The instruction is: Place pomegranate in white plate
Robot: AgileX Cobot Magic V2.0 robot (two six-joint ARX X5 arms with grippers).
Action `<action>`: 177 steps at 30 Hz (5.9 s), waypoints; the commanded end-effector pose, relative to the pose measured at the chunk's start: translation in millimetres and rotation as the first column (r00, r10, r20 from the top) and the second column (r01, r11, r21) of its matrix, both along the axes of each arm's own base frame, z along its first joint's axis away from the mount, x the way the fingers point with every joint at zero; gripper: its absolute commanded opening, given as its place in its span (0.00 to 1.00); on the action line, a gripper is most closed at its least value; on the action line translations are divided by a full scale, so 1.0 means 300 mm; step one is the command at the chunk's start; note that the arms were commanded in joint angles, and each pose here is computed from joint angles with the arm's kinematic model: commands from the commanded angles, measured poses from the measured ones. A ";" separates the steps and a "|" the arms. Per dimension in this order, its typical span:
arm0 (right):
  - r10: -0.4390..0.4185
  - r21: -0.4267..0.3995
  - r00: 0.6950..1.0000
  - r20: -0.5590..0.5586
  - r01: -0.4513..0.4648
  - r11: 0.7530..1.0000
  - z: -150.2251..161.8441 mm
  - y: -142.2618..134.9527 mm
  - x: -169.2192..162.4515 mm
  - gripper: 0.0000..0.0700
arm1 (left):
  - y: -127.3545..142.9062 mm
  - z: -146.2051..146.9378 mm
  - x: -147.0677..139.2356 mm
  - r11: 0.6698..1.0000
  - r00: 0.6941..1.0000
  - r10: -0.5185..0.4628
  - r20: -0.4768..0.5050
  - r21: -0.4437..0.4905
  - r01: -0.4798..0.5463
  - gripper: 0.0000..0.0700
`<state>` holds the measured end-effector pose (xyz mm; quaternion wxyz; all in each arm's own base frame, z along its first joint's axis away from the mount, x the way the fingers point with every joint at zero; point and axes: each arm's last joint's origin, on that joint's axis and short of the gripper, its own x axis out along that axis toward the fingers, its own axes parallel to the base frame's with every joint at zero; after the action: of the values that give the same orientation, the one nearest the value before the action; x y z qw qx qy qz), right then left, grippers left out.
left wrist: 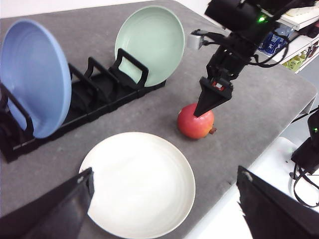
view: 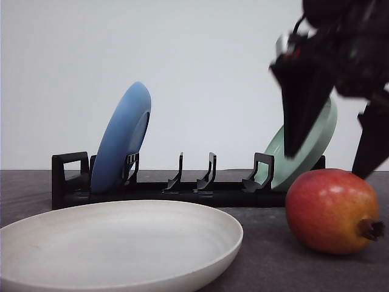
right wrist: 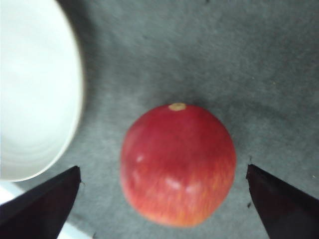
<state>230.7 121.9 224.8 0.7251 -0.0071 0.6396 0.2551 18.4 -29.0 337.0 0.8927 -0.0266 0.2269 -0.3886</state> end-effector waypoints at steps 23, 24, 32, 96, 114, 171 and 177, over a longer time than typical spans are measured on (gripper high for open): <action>0.040 -0.107 0.994 -0.097 -0.051 0.993 -0.088 0.071 0.049 0.67 | 0.068 -0.042 -0.010 0.996 0.997 0.023 -0.080 -0.089 -0.031 0.79; 0.045 -0.107 0.994 -0.095 -0.055 0.993 -0.072 0.080 0.051 0.67 | 0.068 -0.042 -0.010 0.996 0.997 0.023 -0.080 -0.089 -0.030 0.79; 0.091 -0.043 0.996 -0.020 -0.092 0.995 0.078 0.218 0.051 0.67 | 0.069 -0.042 -0.008 0.995 0.997 0.043 -0.071 -0.089 -0.049 0.79; 0.260 0.069 0.849 0.460 -0.325 0.943 0.488 0.030 -0.429 1.00 | 0.073 -0.043 -0.005 0.986 0.989 0.105 -0.101 -0.116 -0.116 0.79; -0.190 0.391 0.584 0.789 -0.238 0.889 0.365 -0.268 -0.648 1.00 | 0.071 -0.022 0.003 0.995 0.984 0.098 0.148 -0.010 -0.097 0.79; -0.186 0.371 0.580 0.793 -0.218 0.903 0.360 -0.269 -0.645 0.00 | 0.012 -0.206 0.101 0.841 0.793 0.481 0.374 0.058 -0.538 0.00; -0.186 0.371 0.580 0.793 -0.218 0.903 0.360 -0.269 -0.645 0.00 | 0.002 -0.387 0.187 0.872 0.798 0.419 0.433 0.053 -0.487 0.00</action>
<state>37.1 40.3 330.4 0.9176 0.0292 0.1676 0.3592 72.2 -28.2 224.5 0.9889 0.0488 0.0702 -0.1217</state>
